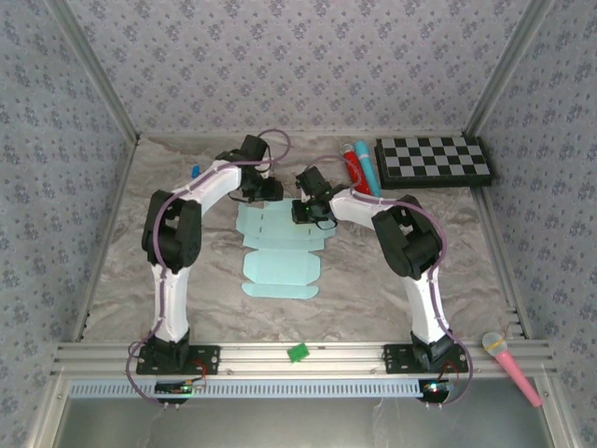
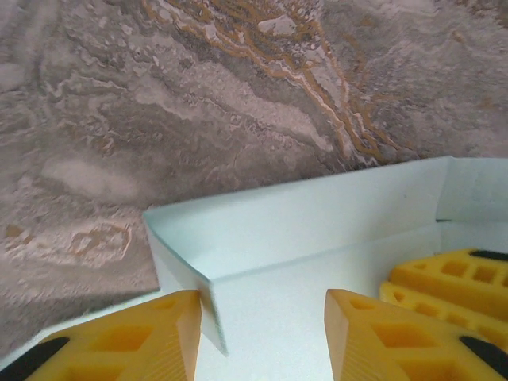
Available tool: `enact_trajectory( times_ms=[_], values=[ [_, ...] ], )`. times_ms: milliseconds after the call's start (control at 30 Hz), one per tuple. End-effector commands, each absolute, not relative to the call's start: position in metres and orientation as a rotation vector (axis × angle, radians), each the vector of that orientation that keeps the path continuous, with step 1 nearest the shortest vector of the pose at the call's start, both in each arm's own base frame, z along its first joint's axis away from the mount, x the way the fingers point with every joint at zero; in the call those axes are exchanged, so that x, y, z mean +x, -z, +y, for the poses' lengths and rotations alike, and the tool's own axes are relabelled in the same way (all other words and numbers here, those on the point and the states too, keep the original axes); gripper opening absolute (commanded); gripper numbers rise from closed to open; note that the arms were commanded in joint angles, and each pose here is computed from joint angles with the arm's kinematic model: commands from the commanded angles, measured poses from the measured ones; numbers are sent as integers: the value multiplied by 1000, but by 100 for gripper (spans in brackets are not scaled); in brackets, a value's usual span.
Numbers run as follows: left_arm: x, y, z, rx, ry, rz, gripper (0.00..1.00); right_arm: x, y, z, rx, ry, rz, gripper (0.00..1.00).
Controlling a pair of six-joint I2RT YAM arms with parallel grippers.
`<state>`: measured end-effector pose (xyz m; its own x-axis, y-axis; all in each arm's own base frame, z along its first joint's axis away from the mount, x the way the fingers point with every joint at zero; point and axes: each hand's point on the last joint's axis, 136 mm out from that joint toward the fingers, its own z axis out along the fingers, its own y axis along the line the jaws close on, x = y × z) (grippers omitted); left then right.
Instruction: Fold the paper box
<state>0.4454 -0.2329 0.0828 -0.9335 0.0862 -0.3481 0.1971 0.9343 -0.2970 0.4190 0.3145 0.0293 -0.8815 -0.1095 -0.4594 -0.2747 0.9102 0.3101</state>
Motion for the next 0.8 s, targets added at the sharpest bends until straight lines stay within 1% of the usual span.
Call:
enact_trajectory(
  times_ms=[0, 167, 367, 600, 767],
  values=[
    [440, -139, -227, 187, 456, 2636, 47, 406, -18, 303, -262, -496, 2695, 19],
    [414, -160, -200, 142, 368, 2597, 51, 406, -18, 300, -254, -494, 2695, 19],
    [372, -165, -165, 30, 312, 2605, 60, 406, -16, 299, -250, -495, 2697, 19],
    [323, -127, -141, -117, 291, 2686, 62, 406, -18, 301, -248, -503, 2695, 19],
    [306, -103, -137, -210, 314, 2694, 67, 407, -18, 301, -236, -504, 2693, 19]
  ],
)
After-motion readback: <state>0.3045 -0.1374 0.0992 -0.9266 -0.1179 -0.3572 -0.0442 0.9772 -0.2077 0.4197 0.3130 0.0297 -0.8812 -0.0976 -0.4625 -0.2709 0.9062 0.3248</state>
